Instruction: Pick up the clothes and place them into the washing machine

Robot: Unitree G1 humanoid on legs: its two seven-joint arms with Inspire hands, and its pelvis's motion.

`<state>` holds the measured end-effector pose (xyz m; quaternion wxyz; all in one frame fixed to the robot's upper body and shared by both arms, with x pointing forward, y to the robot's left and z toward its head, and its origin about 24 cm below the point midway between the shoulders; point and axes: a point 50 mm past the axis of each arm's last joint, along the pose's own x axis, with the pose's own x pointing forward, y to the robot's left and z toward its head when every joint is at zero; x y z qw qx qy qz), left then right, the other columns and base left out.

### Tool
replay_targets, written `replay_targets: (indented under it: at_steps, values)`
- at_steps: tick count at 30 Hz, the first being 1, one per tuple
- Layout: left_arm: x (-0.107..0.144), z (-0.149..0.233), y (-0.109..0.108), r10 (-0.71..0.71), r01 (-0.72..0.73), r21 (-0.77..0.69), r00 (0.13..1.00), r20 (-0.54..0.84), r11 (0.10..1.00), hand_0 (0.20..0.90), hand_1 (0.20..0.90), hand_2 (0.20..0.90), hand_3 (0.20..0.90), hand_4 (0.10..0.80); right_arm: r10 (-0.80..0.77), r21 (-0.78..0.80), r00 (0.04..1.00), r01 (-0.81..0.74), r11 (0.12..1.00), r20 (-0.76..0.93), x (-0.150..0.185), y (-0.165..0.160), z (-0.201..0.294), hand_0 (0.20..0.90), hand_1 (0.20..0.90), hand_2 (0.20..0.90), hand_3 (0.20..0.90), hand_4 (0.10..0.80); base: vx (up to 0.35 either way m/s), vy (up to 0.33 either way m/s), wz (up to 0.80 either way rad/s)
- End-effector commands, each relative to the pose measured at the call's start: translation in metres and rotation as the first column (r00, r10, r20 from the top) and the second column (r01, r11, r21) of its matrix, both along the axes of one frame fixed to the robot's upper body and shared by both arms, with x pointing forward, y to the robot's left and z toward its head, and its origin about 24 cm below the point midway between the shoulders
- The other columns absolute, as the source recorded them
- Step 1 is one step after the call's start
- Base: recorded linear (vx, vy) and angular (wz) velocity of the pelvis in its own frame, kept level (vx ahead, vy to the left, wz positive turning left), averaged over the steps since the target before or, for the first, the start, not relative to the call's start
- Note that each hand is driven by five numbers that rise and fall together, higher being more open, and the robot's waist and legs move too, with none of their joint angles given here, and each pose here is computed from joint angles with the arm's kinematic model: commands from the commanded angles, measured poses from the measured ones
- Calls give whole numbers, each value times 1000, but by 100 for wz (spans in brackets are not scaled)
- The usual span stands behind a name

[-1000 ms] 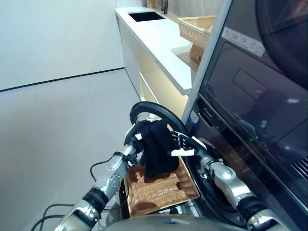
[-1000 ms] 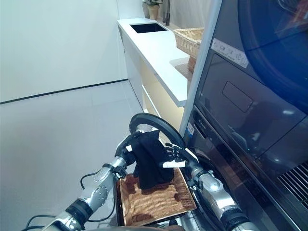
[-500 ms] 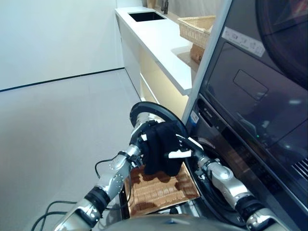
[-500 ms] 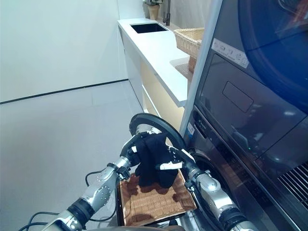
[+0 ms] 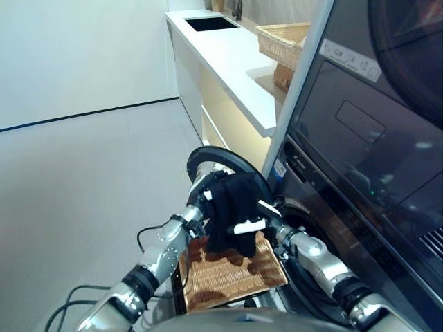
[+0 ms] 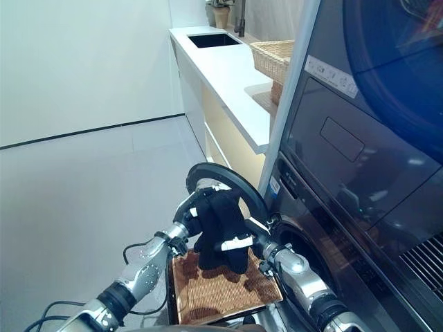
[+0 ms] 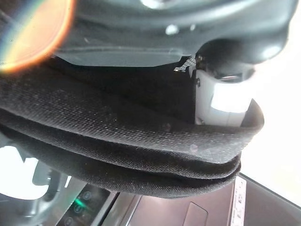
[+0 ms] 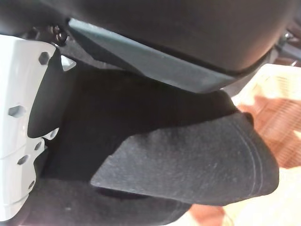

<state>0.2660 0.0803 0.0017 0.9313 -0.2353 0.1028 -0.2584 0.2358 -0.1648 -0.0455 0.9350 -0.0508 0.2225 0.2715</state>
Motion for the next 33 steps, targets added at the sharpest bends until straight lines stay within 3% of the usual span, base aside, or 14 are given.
replay_targets:
  at_steps: [1,11,13,14,16,33]
  values:
    - [32,89,-33,-44,112,-180,937,345,977,200,200,200,200,300,39,115,988,-57,992,149,29,27,28,900,900,900,900,800,0,0,0]
    - [33,100,-38,-32,117,-204,926,376,972,200,200,200,200,300,74,137,987,-94,986,144,29,39,29,900,900,900,900,800,0,0,0]
    - [34,102,-38,-27,114,-211,925,378,971,200,200,200,200,300,71,146,987,-92,985,142,29,40,29,763,763,763,763,702,0,0,0]
    - [34,102,-38,-25,113,-215,927,375,970,200,200,200,200,300,69,150,988,-90,985,140,29,41,29,733,733,733,733,680,0,0,0]
    - [34,101,-38,-20,109,-219,928,372,970,200,200,200,200,300,59,158,989,-80,984,134,29,42,27,200,200,200,200,300,0,0,0]
    - [33,91,-31,2,72,-202,939,344,977,200,200,200,200,300,-42,228,993,17,973,107,26,31,24,200,200,200,200,300,0,0,0]
